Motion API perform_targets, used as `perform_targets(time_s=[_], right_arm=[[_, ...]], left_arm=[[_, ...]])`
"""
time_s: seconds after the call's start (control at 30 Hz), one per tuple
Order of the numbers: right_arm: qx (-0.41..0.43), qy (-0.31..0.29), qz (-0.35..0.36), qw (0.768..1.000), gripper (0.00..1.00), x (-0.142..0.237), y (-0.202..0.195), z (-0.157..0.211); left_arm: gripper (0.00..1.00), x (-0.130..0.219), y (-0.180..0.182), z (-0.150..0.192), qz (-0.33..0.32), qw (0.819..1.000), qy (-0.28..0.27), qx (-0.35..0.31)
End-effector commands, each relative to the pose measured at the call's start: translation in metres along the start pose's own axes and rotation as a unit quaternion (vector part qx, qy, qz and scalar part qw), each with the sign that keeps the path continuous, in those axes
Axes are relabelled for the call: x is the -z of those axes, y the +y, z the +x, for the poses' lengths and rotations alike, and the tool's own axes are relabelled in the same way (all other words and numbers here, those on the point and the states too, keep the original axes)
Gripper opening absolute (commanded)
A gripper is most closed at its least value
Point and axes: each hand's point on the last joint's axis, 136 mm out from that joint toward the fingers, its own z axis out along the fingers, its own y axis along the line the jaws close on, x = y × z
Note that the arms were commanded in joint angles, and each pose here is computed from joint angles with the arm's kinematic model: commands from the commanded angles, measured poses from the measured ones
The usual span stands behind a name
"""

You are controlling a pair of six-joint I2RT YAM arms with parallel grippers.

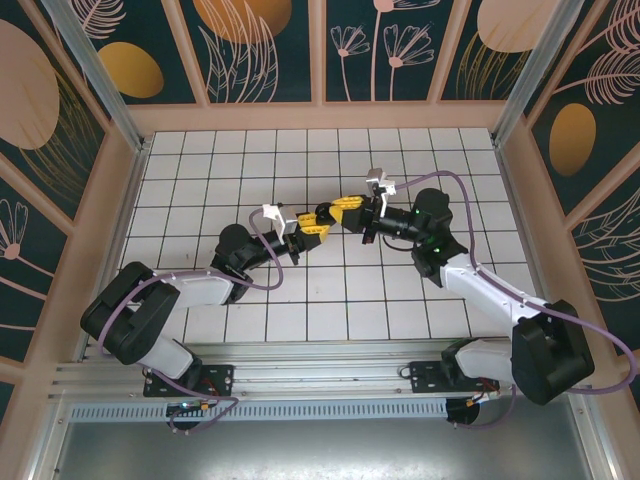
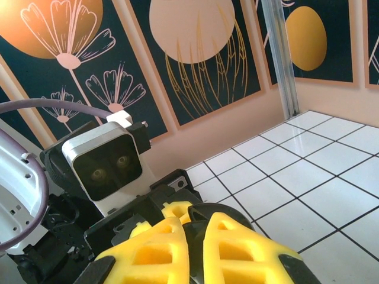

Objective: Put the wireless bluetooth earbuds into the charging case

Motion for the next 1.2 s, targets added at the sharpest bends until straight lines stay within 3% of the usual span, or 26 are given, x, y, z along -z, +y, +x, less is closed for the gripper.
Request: perform_targets(time_s=[0.0,0.4,0.87,1.0,1.17], right_arm=[[0.02,-0.016,-0.013,1.0,0.1,-0.006,0.007,-0.015],[0.007,0.004,0.004,1.0,0.09,-0.008,-0.001,0.0],[-0.016,0.033,-0.023,0.999,0.09,-0.009,0.008,0.017],[-0.03,0.031,0.016,0.999,0.09,-0.008,-0.005,0.017],[-0.047,0.016,0.045,0.998,0.2,-0.005,-0.011,0.009]], left_arm=[[0.08,-0.005,-0.007,-0.02,0.017,0.999,-0.024,-0.027],[0.08,-0.005,-0.008,-0.028,0.016,0.999,-0.031,-0.033],[0.08,-0.004,-0.006,-0.033,0.009,0.998,-0.036,-0.041],[0.08,-0.004,-0.006,-0.035,0.006,0.998,-0.038,-0.044],[0.08,-0.003,-0.003,-0.034,-0.005,0.998,-0.034,-0.049]])
